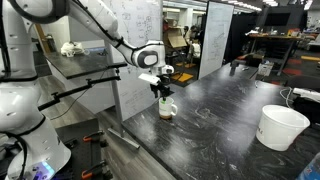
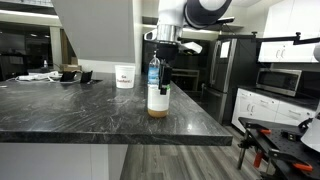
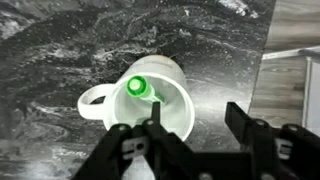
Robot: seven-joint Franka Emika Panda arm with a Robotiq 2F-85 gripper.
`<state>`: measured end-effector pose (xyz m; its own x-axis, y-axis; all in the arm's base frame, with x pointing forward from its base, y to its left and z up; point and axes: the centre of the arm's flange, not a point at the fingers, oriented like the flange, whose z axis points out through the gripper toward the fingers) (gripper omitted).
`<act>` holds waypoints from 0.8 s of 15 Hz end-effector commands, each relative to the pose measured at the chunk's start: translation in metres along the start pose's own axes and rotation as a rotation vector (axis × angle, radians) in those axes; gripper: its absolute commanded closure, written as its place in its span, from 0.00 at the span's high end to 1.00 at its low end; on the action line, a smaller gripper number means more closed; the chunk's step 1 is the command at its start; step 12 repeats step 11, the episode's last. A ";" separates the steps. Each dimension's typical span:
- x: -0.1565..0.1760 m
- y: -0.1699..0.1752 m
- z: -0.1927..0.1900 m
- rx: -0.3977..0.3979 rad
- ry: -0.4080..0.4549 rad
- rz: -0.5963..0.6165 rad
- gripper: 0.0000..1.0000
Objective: Move the mug cup to the left
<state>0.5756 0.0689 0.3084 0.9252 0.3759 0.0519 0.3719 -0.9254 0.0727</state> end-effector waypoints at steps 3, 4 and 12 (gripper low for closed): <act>-0.040 -0.017 -0.064 -0.036 0.003 0.040 1.00; -0.044 -0.018 -0.074 -0.038 0.002 0.048 1.00; -0.066 -0.029 -0.109 -0.043 -0.068 0.028 1.00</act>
